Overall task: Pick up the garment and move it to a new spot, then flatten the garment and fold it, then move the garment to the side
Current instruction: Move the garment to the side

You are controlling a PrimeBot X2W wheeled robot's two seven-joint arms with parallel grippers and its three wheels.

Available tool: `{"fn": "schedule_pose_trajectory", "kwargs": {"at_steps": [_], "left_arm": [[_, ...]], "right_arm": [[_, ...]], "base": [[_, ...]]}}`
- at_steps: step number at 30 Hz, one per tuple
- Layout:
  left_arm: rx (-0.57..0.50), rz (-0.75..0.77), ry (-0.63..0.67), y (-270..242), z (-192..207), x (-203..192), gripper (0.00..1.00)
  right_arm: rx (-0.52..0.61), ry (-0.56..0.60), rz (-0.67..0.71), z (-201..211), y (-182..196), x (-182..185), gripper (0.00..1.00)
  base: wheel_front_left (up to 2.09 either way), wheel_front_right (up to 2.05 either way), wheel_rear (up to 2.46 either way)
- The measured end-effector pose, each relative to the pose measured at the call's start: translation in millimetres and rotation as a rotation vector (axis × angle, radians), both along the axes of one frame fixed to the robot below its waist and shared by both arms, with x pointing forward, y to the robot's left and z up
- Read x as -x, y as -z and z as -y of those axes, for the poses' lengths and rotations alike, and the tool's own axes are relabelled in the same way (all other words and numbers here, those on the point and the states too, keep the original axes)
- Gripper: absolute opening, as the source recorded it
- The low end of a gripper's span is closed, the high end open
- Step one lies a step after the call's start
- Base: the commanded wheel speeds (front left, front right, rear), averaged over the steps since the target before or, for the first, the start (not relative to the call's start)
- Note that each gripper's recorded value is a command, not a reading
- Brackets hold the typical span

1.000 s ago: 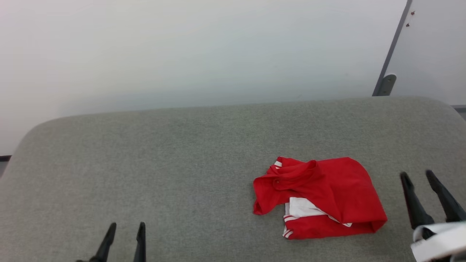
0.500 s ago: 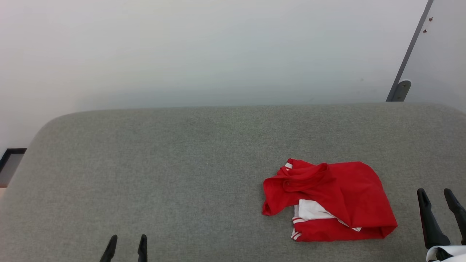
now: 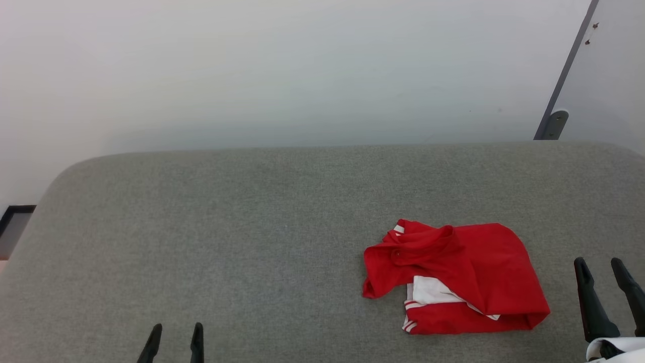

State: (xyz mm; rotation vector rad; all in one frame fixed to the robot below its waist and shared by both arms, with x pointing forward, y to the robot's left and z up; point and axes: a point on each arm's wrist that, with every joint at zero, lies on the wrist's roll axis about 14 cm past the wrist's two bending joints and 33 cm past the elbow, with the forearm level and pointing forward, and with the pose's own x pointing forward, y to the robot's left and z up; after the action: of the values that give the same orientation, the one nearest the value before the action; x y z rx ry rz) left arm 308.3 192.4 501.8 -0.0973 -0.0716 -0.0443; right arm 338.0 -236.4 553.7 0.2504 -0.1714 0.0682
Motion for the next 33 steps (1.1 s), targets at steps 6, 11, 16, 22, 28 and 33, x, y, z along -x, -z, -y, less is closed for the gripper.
{"fn": "schedule_pose_trajectory", "kwargs": {"at_steps": [6,11,16,22,28,33], "left_arm": [[0.015,-0.001,0.000,0.4,2.3,-3.4,1.00],[0.018,0.045,0.052,-14.3,18.2,-15.7,1.00],[0.010,0.101,0.088,-32.3,27.4,-34.4,1.00],[0.012,0.107,0.136,-33.5,40.7,-63.3,1.00],[0.015,0.076,0.180,-20.0,54.0,-92.4,1.00],[0.028,0.027,0.169,0.0,51.6,-107.5,1.00]], "right_arm": [[0.041,-0.018,-0.059,1.4,6.0,-9.0,1.00],[0.224,-0.093,-0.269,0.9,28.0,-31.8,1.00],[0.273,-0.181,-0.510,-6.5,49.6,-55.7,1.00],[0.325,-0.257,-0.818,-2.1,87.1,-75.9,1.00],[0.340,-0.285,-1.085,6.8,132.0,-88.6,1.00],[0.323,-0.351,-1.199,-6.7,161.7,-95.6,1.00]], "base": [[0.00,0.00,0.00],[0.00,0.00,0.00],[0.00,0.00,0.00],[0.00,0.00,0.00],[0.00,0.00,0.00],[0.00,0.00,0.00]]}}
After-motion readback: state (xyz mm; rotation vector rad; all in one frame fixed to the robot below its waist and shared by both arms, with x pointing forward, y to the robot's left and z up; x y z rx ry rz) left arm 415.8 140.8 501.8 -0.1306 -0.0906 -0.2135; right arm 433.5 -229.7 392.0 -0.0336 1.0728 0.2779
